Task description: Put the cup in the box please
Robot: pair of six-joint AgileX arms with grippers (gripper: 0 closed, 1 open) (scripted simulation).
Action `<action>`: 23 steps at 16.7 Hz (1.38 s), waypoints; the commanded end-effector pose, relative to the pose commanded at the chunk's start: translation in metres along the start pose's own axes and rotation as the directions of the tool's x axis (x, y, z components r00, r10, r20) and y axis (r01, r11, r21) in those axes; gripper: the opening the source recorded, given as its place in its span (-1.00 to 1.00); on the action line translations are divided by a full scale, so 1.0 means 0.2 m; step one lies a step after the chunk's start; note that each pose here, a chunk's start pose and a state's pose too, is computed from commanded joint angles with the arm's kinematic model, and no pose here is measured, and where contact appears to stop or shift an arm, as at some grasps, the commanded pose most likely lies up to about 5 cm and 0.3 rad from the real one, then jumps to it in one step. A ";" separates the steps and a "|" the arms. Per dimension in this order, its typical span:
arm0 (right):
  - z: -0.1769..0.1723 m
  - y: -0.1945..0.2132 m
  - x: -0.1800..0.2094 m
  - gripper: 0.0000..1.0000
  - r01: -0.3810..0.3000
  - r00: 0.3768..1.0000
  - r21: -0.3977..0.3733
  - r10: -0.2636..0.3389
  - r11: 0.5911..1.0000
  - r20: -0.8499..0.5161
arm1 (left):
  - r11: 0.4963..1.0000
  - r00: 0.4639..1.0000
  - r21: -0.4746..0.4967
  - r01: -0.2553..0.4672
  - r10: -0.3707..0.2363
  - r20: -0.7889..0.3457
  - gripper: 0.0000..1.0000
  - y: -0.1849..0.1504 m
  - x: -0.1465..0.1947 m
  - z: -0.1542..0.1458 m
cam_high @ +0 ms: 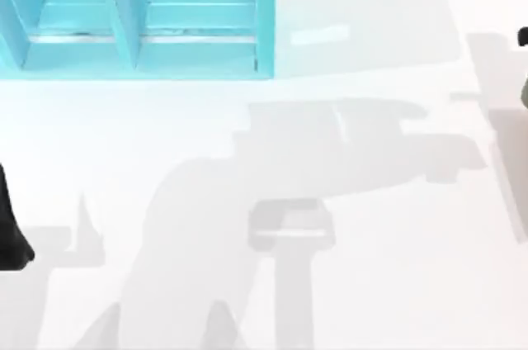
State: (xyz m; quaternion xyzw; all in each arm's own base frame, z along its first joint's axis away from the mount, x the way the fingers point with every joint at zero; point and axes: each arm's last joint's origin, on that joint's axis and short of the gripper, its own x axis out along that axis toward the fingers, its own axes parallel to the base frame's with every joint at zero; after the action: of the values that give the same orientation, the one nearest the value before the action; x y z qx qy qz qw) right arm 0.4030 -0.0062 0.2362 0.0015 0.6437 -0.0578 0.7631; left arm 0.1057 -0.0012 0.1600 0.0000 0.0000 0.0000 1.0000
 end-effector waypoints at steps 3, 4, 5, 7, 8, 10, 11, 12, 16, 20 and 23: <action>-0.10 -0.48 -0.08 -1.00 0.034 0.998 -0.032 -0.036 0.999 -0.060 | 1.000 1.000 0.000 0.000 0.000 0.000 1.00 0.00 0.00 0.00; -0.14 -0.60 -0.11 -1.00 0.031 0.996 -0.043 -0.035 0.999 -0.082 | 1.000 1.000 0.000 0.000 0.000 0.000 1.00 0.00 0.00 0.00; -0.19 -0.69 -0.14 -1.00 0.023 0.995 -0.054 -0.028 0.998 -0.099 | 1.000 1.000 0.000 0.000 0.000 0.000 1.00 0.00 0.00 0.00; -0.28 -0.80 -0.19 -1.00 0.000 0.993 -0.070 -0.009 0.998 -0.121 | 1.000 1.000 0.000 0.000 0.000 0.000 1.00 0.00 0.00 0.00; -0.31 -0.84 -0.21 -1.00 -0.011 0.992 -0.074 0.001 0.997 -0.128 | 1.000 1.000 0.000 0.000 0.000 0.000 1.00 0.00 0.00 0.00; -0.35 -0.87 -0.23 -1.00 -0.024 0.991 -0.076 0.013 0.997 -0.133 | 1.000 1.000 0.000 0.000 0.000 0.000 1.00 0.00 0.00 0.00; -0.35 -0.87 -0.23 -1.00 -0.024 0.991 -0.076 0.013 0.997 -0.133 | 1.000 1.000 0.000 0.000 0.000 0.000 1.00 0.00 0.00 0.00; -0.35 -0.87 -0.23 -1.00 -0.024 0.991 -0.076 0.013 0.997 -0.133 | 1.000 1.000 0.000 0.000 0.000 0.000 1.00 0.00 0.00 0.00; -0.34 -0.87 -0.20 -1.00 -0.023 0.991 -0.078 0.012 0.997 -0.135 | 1.000 1.000 0.000 0.000 0.000 0.000 1.00 0.00 0.00 0.00; -0.37 -0.84 -0.04 -1.00 -0.023 0.991 -0.077 0.012 0.997 -0.133 | 1.000 1.000 0.000 0.000 0.000 0.000 1.00 0.00 0.00 0.00; -0.39 -0.82 0.08 -1.00 -0.024 0.991 -0.076 0.014 0.997 -0.134 | 1.000 1.000 0.000 0.000 0.000 0.000 1.00 0.00 0.00 0.00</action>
State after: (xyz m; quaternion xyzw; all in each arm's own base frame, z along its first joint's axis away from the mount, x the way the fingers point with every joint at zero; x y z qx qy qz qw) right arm 0.3133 -0.1650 0.2196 -0.0183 0.6950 -0.0253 0.7183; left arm 0.1057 -0.0012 0.1600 0.0000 0.0000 0.0000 1.0000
